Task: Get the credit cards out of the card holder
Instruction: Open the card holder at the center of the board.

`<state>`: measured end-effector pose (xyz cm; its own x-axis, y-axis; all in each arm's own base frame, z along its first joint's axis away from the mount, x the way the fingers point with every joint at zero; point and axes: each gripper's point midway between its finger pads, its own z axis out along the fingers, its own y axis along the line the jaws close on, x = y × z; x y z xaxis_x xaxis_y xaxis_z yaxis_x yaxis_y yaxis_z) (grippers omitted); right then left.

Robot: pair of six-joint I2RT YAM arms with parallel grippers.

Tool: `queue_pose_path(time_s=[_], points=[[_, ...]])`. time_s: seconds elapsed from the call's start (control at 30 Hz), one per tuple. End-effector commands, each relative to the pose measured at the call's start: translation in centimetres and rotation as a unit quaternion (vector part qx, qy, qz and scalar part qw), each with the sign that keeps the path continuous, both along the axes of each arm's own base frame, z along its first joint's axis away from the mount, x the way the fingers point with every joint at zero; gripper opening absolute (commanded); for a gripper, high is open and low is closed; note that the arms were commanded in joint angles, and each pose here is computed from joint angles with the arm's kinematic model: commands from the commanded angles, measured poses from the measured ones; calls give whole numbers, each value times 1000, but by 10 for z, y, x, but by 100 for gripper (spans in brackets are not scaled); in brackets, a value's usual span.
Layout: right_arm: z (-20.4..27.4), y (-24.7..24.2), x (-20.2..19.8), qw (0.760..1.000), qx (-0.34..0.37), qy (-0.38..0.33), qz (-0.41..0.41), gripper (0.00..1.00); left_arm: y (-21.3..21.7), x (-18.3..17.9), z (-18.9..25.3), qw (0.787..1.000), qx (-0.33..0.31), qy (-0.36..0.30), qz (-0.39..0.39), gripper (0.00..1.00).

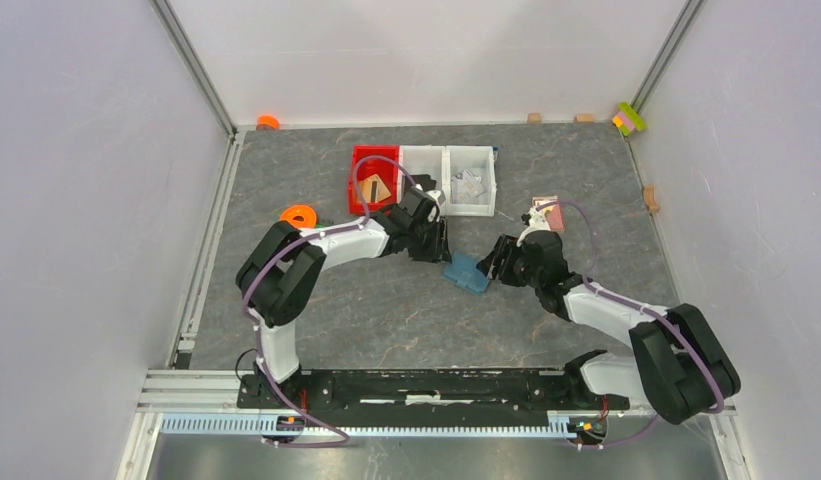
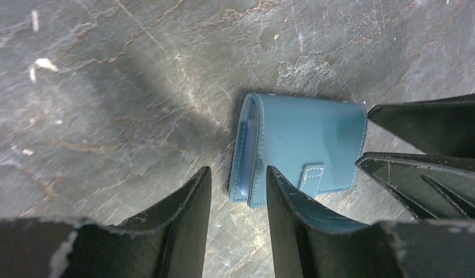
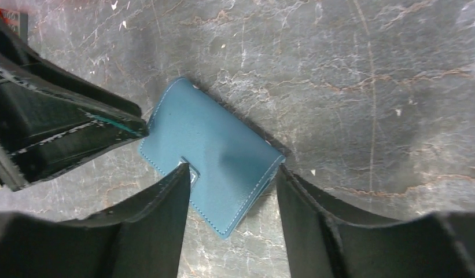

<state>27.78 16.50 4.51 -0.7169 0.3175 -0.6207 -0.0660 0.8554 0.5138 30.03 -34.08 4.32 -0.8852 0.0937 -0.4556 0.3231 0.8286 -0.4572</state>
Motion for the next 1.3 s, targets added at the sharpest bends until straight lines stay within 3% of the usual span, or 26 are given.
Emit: queue_pose_path(time_s=[0.0,0.07,0.13,0.23,0.3,0.4,0.6,0.87,1.27], points=[[4,17,2,999,47,5,10,56,-22,-3,3,999,-21,7,-30,46],[10,36,-2,995,86,-6,55,41,-24,-4,2,999,-19,7,-33,46],[11,51,-8,988,116,8,98,38,-24,-5,3,999,-18,6,-34,47],[10,59,-8,985,114,15,130,26,-22,-8,2,999,-14,6,-38,46],[10,57,-6,986,103,8,129,7,-19,-13,0,999,-11,11,-44,46],[16,53,0,988,83,-8,127,0,-15,-22,3,998,-12,13,-55,46],[40,49,4,988,79,-55,123,0,13,-18,31,996,37,-79,-21,50],[70,48,3,982,89,-105,128,1,32,-9,72,977,63,-201,13,59],[62,39,8,987,57,-96,112,0,27,-15,86,972,58,-226,-10,57]])
